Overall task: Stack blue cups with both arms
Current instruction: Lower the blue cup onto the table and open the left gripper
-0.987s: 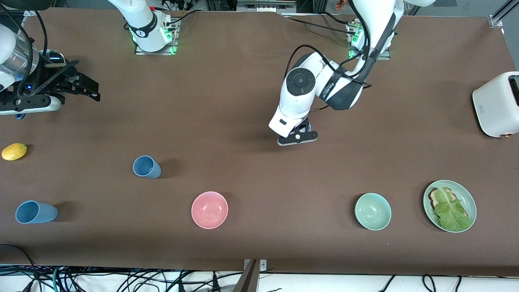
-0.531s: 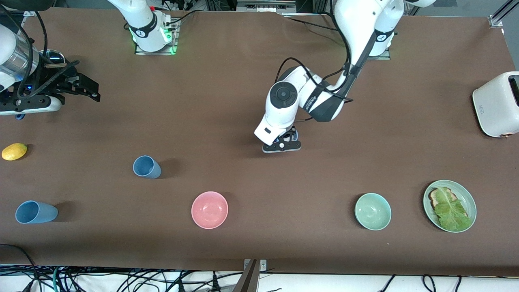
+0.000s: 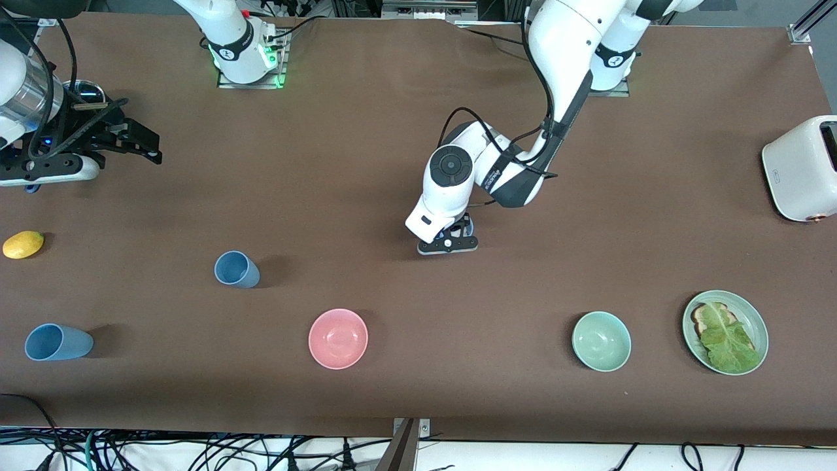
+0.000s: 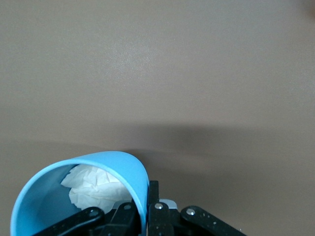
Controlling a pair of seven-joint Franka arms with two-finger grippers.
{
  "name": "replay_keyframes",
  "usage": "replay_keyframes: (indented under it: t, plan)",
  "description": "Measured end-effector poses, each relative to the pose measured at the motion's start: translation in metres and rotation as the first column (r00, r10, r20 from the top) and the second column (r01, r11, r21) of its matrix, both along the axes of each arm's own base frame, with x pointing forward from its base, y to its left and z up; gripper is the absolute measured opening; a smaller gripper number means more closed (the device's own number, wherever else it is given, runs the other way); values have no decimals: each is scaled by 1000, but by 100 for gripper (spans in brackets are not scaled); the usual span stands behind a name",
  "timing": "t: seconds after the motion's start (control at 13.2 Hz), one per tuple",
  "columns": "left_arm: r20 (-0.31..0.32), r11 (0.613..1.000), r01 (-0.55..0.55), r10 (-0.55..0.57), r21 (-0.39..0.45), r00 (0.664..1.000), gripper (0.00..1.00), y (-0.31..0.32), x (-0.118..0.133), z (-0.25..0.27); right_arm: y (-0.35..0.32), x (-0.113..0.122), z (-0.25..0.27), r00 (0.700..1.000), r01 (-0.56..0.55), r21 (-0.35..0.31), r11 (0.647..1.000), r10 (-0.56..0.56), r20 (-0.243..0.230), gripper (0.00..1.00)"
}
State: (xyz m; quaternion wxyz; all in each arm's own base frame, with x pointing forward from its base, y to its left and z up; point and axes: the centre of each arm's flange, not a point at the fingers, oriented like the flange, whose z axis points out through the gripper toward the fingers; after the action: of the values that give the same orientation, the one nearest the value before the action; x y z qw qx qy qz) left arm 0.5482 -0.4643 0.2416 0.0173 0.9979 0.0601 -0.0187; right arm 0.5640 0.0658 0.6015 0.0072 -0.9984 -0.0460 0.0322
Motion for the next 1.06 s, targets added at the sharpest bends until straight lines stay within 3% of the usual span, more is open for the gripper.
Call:
replay_keyframes:
  t: [0.61,0.68,1.06]
  plan:
    - [2,1000,3,-3,-3,1000,6,-3,0,-9,0,0,0,1000,0,0,1000,0,0,100]
    - [3,1000,3,-3,-4,1000,11,-3,0,-10,0,0,0,1000,0,0,1000,0,0,100]
    - [11,999,-42,42,-12,999,61,-5,3,-11,0,0,0,1000,0,0,1000,0,0,100]
